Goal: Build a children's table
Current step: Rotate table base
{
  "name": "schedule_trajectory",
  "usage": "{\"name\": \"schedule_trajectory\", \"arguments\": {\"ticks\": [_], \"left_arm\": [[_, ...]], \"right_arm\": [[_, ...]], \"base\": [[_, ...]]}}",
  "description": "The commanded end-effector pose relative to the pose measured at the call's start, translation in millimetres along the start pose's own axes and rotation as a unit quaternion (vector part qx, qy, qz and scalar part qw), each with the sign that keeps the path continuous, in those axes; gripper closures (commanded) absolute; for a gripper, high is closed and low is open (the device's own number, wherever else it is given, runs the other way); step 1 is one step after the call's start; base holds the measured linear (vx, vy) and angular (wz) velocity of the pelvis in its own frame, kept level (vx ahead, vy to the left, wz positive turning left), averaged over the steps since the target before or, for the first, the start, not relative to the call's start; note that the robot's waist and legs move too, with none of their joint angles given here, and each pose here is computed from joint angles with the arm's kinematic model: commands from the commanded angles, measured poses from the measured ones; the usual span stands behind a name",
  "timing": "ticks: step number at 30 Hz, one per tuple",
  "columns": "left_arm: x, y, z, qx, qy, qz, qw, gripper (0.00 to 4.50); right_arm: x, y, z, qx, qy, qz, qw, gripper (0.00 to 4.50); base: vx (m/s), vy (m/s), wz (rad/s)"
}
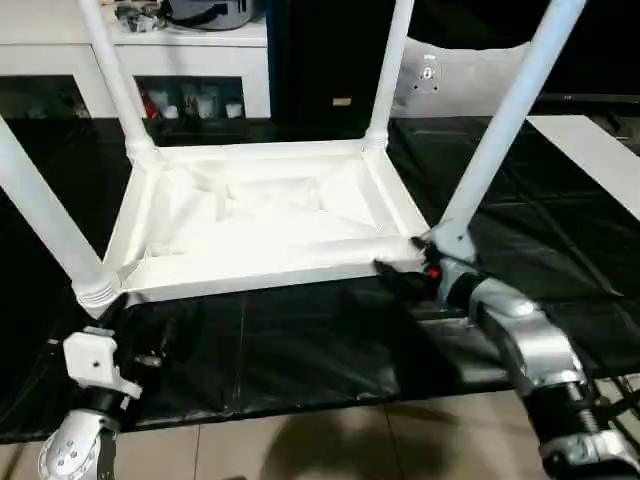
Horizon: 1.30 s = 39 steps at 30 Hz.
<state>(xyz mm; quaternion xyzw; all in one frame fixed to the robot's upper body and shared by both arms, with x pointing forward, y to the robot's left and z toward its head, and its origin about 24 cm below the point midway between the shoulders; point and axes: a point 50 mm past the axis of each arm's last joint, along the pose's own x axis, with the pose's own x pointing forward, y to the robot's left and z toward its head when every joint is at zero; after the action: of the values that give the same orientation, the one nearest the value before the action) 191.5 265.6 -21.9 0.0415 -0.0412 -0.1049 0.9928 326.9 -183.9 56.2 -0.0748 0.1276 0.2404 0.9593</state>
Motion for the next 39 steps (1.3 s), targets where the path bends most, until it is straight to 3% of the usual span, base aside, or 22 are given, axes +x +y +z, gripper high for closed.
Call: {"name": "schedule_trajectory", "arguments": {"ticks": [1, 4, 8, 9, 10, 11, 12, 17, 21, 25, 27, 32, 36, 38, 39], "left_arm": [[-25, -4.8, -24.2, -0.041, 0.066, -0.001, 0.997, 0.07], [-19, -1.8, -15.2, -0.042, 0.036, -0.046, 0.997, 0.07], [-10, -3.4, -8.0, -0.042, 0.017, -0.096, 0.994, 0.07], [-1, 0.0, 0.7, -0.022, 0.011, -0.117, 0.993, 0.07], [10, 4.5, 12.5, -0.007, 0.002, -0.129, 0.992, 0.07], [53, 18.0, 77.1, 0.014, -0.047, -0.155, 0.987, 0.07], [62, 16.9, 95.5, 0.015, -0.056, -0.169, 0.984, 0.07], [50, 25.6, 101.3, 0.035, -0.012, -0.211, 0.977, 0.07], [44, 14.1, 125.0, 0.039, -0.01, -0.203, 0.978, 0.07], [47, 17.8, 137.7, 0.045, 0.013, -0.173, 0.984, 0.07], [52, 19.3, 151.2, 0.056, 0.053, -0.174, 0.982, 0.07], [45, 17.2, 158.8, 0.062, 0.104, -0.186, 0.975, 0.07], [51, 23.1, 163.3, 0.055, 0.097, -0.147, 0.983, 0.07], [67, 22.0, 166.0, 0.022, 0.049, -0.127, 0.99, 0.07], [70, 22.9, 164.1, 0.019, 0.054, -0.116, 0.992, 0.07]], "right_arm": [[-7.8, -22.4, 5.3, 0.001, -0.01, -0.056, 0.998, 0.0], [-13.7, -43.9, 9.4, 0.007, -0.013, -0.102, 0.995, 0.0], [-13.5, -49.4, 12.3, 0.001, -0.013, -0.107, 0.994, 0.0], [-12.4, -50.1, 12.9, -0.001, -0.014, -0.107, 0.994, 0.0], [-12.0, -50.9, 13.4, -0.003, -0.014, -0.108, 0.994, 0.0], [-13.1, -56.0, 14.5, -0.005, -0.015, -0.121, 0.993, 0.0], [-13.4, -58.2, 14.8, -0.005, -0.016, -0.126, 0.992, 0.0], [-13.1, -61.2, 13.6, -0.004, -0.013, -0.129, 0.992, 0.0], [-7.6, -51.4, 9.5, -0.002, -0.011, -0.107, 0.994, 0.0], [-3.2, -44.7, 6.1, 0.001, -0.009, -0.099, 0.995, 0.0], [-1.1, -38.3, 3.8, 0.002, -0.008, -0.082, 0.997, 0.0], [-2.8, -33.8, -2.3, 0.007, -0.003, -0.069, 0.998, 0.0], [-3.5, -16.3, -6.7, 0.043, -0.009, 0.002, 0.999, 0.0], [-1.7, -0.8, -10.5, 0.055, -0.004, 0.044, 0.997, 0.0], [-1.1, 3.8, -12.1, 0.045, 0.002, 0.053, 0.998, 0.0]], "base": [[0.0, 0.0, 0.0], [0.0, 0.0, 0.0], [0.0, 0.0, 0.0], [0.0, 0.0, 0.0], [0.0, 0.0, 0.0], [0.0, 0.0, 0.0], [0.0, 0.0, 0.0], [0.0, 0.0, 0.0], [0.0, 0.0, 0.0], [0.0, 0.0, 0.0], [0.0, 0.0, 0.0], [0.0, 0.0, 0.0], [0.0, 0.0, 0.0], [0.0, 0.0, 0.0], [0.0, 0.0, 0.0]]}}
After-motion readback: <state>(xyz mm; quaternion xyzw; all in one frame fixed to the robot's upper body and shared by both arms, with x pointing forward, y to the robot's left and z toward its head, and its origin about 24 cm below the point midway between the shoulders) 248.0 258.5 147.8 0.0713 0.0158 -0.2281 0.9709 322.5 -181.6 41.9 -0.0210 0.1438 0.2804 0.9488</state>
